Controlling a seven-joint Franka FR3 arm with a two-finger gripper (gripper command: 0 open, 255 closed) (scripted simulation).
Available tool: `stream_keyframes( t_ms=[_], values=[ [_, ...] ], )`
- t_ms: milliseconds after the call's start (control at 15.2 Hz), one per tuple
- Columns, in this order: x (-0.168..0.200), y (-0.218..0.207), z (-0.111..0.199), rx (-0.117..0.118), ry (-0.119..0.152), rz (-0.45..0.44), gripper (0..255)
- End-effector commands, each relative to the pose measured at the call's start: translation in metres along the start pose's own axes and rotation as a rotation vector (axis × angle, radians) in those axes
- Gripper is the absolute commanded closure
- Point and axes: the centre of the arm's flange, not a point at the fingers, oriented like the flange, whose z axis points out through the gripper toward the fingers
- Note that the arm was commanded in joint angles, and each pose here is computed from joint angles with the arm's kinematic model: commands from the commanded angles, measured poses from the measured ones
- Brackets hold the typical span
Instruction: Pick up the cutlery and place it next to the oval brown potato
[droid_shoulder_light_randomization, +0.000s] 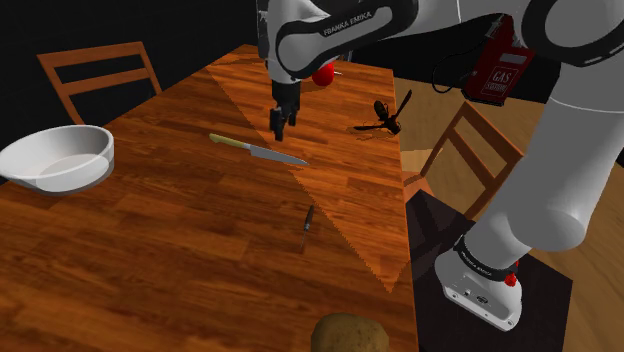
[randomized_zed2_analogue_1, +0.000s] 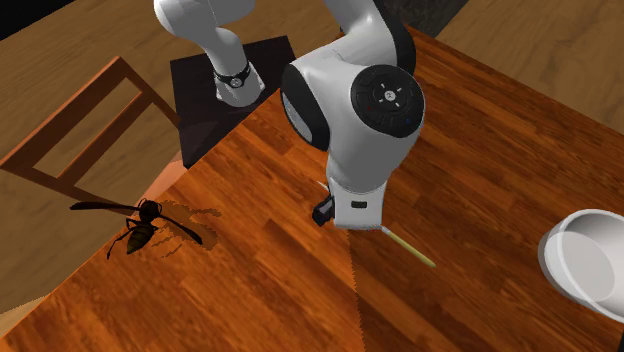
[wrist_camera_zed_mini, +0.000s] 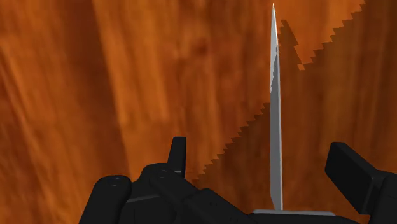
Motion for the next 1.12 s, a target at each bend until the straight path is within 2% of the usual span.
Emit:
stream_keyframes(
  t_ms=[0,330,792,1056],
  values=[
    [0.021,-0.011,0.010,0.003,0.010,-0.039,0],
    [0.072,-0.040,0.031,0.008,0.036,-0.135,0],
    [0.073,-0.041,0.068,0.008,0.036,-0.135,0],
    [0.074,-0.041,0.071,0.008,0.036,-0.135,0]
  ],
)
